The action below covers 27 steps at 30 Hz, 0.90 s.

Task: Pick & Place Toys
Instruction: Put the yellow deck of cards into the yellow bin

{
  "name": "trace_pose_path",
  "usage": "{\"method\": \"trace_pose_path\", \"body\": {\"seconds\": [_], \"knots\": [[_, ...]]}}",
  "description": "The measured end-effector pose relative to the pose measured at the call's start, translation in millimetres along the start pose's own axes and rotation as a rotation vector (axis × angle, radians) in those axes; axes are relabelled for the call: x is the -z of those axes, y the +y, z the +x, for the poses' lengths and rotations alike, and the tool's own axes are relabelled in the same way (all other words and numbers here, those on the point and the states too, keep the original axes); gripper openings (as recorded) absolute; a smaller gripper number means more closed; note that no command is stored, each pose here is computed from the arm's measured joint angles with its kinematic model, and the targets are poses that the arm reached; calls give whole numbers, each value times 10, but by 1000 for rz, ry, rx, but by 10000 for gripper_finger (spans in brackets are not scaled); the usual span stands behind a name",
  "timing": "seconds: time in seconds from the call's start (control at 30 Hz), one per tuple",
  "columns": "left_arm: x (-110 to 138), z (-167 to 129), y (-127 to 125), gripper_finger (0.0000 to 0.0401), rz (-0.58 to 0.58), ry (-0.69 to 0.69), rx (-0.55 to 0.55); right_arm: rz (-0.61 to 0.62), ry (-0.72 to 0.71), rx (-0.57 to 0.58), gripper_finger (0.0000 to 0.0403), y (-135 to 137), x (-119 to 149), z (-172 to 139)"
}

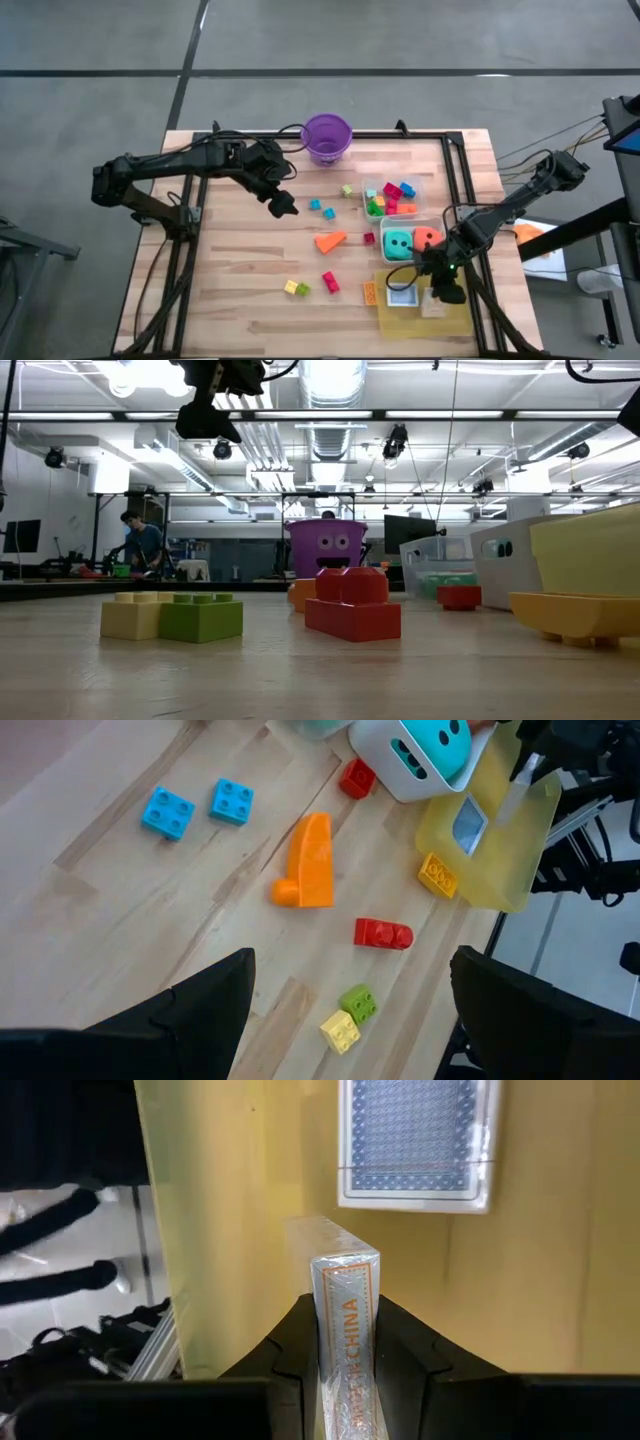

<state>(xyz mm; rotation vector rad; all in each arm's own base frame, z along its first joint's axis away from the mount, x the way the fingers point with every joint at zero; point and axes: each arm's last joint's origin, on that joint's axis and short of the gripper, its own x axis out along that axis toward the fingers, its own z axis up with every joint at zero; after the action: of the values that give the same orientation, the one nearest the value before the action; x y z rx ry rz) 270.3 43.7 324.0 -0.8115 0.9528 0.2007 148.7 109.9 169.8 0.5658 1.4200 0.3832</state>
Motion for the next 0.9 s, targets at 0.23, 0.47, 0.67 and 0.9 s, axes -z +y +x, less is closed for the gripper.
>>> {"method": "trace_pose_path", "body": {"seconds": [0.23,0.47,0.67,0.9], "knots": [[0,0,0,324,0,0,0,0,-17,23,61,-20,2,11],[-1,1,0,324,-1,0,0,-1,-18,27,61,-22,1,14],[-1,1,0,324,-3,-1,-1,6,-17,36,61,-29,2,19],[-3,1,3,324,-2,-7,-9,17,-20,51,61,-38,-5,34]]}}
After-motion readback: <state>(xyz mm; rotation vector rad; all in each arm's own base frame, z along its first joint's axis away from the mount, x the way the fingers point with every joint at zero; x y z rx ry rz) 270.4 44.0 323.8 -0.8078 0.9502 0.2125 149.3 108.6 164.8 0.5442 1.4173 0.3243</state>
